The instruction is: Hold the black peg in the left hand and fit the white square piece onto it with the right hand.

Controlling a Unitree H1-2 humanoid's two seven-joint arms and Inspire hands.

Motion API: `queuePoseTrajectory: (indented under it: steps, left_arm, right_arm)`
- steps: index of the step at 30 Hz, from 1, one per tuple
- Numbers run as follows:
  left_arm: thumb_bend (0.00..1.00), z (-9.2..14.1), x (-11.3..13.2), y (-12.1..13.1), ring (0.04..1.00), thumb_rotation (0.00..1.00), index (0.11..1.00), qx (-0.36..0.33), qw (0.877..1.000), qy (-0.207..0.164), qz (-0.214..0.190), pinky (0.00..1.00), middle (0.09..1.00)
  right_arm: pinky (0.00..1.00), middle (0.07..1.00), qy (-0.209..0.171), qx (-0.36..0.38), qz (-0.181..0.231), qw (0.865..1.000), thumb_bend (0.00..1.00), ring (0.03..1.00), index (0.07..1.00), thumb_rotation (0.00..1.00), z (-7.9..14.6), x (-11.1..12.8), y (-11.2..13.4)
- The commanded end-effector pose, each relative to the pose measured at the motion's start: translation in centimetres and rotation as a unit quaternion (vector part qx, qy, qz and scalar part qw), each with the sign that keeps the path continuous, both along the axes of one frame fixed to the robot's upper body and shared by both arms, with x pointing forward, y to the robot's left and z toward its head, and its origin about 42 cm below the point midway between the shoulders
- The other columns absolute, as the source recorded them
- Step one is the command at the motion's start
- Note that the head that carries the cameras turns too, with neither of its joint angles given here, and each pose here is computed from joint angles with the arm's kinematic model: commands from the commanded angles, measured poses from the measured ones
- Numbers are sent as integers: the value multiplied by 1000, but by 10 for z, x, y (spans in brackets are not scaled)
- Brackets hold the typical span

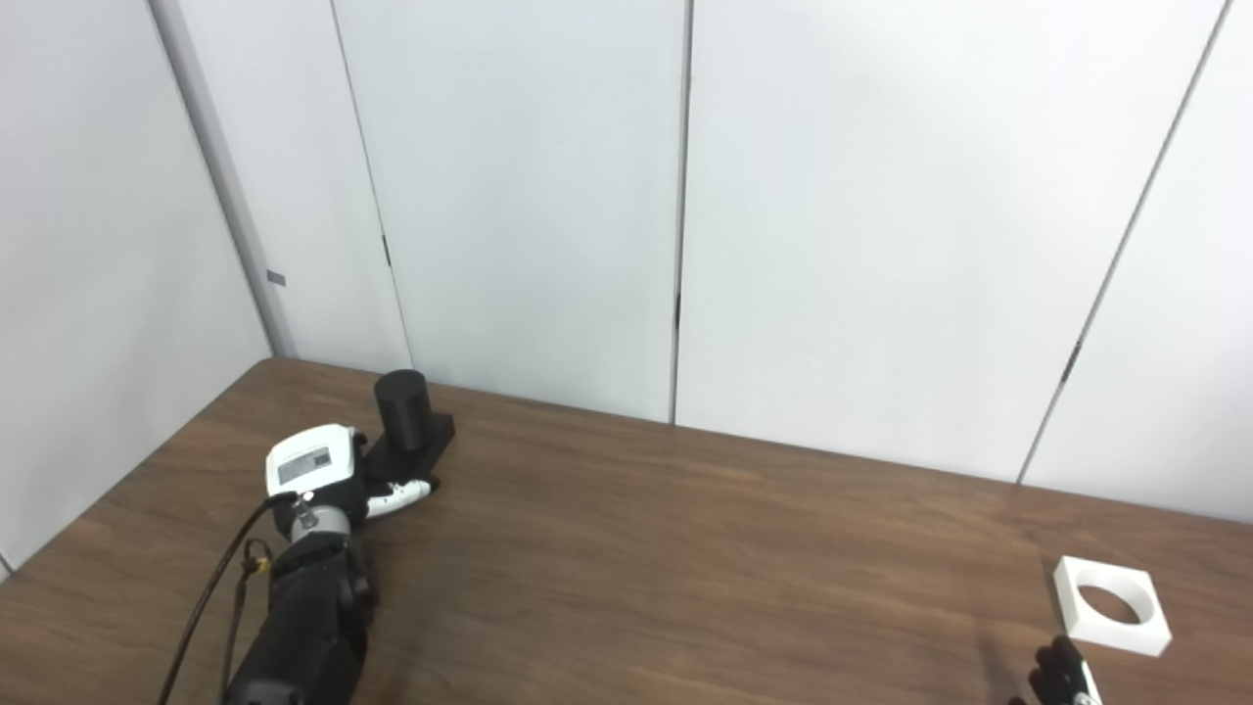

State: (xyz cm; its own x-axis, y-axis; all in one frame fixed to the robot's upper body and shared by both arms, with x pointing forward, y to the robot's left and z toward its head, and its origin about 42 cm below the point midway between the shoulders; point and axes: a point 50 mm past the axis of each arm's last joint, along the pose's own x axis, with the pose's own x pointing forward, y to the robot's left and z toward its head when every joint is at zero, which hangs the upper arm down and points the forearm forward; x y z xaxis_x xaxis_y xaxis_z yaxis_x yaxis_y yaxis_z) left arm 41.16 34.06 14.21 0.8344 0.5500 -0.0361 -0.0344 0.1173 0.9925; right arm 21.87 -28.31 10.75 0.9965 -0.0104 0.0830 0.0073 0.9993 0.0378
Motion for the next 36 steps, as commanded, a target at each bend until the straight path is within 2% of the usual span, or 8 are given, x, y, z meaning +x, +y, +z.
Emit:
queuePoseTrajectory:
  steps: [1, 6, 18, 24, 28, 36]
  left_arm:
    - [818, 37, 21, 4, 923, 728, 830, 33, 998, -49, -2, 893, 903]
    - [821, 36, 22, 3, 931, 753, 835, 35, 998, -43, -5, 908, 907]
    - [810, 34, 24, 5, 933, 732, 816, 34, 999, -33, -2, 905, 897]
    - [744, 33, 25, 6, 927, 600, 768, 33, 999, -40, 2, 898, 889]
    - [729, 32, 23, 7, 914, 503, 687, 35, 998, -52, 2, 873, 866]
    - [671, 30, 21, 10, 907, 386, 611, 34, 998, -57, 1, 871, 838]
  right_arm:
    - [957, 987, 19, 23, -7, 1000, 604, 999, 997, 975, -15, -13, 11]
    - [965, 985, 20, 24, -9, 999, 601, 1000, 998, 977, -14, -13, 11]
    - [970, 988, 21, 27, -6, 999, 589, 1000, 998, 989, -14, -12, 11]
    - [974, 995, 23, 23, -6, 999, 585, 1000, 1000, 999, -14, -13, 11]
    - [972, 995, 21, 21, -5, 1000, 592, 1000, 1000, 998, -13, -13, 11]
    - [959, 984, 20, 20, -7, 1000, 594, 994, 999, 982, -13, -13, 10]
